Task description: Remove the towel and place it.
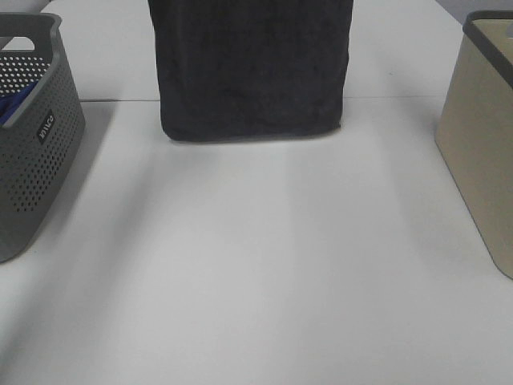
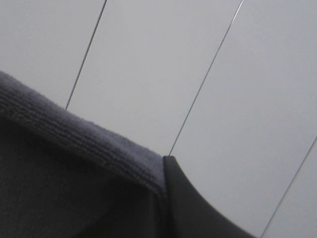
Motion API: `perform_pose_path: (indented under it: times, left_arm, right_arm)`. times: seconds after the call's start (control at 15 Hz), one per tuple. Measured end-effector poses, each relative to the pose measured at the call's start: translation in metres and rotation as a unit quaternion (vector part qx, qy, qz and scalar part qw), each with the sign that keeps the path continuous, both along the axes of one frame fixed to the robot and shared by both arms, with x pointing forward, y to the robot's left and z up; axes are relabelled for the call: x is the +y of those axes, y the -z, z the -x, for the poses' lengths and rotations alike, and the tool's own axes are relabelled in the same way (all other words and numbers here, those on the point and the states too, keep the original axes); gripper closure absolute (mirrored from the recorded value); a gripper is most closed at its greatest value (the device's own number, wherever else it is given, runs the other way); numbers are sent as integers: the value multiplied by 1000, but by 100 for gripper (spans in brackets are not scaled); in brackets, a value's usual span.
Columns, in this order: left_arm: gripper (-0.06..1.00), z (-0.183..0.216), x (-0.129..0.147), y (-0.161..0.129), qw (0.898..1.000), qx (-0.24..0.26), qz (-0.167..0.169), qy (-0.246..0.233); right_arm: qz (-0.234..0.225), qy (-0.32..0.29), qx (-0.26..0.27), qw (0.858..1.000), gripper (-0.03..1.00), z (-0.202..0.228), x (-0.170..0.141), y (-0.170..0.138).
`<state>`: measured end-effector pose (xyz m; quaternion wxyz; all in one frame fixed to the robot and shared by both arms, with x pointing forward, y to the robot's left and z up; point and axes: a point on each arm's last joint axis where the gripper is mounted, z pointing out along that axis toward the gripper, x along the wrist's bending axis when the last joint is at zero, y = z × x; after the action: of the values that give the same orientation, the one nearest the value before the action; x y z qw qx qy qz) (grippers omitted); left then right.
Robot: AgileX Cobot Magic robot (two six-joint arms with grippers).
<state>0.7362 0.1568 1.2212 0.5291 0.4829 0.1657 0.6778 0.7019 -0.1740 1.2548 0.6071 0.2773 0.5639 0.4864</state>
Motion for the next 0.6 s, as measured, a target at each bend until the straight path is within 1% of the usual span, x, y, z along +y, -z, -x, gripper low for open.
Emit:
perform_pose_path:
  times: [0.07,0.13,0.27,0.33,0.47,0.53,0.6]
  left_arm:
    - [93,-1,0,-11,1000,-15,6,-3]
    - [93,-4,0,-13,1000,-18,7,-6]
    - [93,-9,-1,-9,1000,-4,6,-10]
    - [93,-13,-1,-4,1000,18,2,-13]
    - [93,-20,-3,12,996,83,-13,-21]
    - [93,-22,-7,20,992,123,-21,-23]
    - [93,-23,-10,29,984,172,-30,-26]
  right_arm:
    - [-10,-7,-15,1000,96,1,0,-4]
    - [-13,-10,-19,1000,96,1,0,-5]
    - [-12,-8,-13,1000,96,-2,1,-1]
    - [-11,-4,2,1000,96,-5,1,5]
    - [-9,11,57,998,96,-13,0,21]
    - [-13,19,90,996,96,-14,-1,27]
    - [-24,26,129,991,96,-12,-3,31]
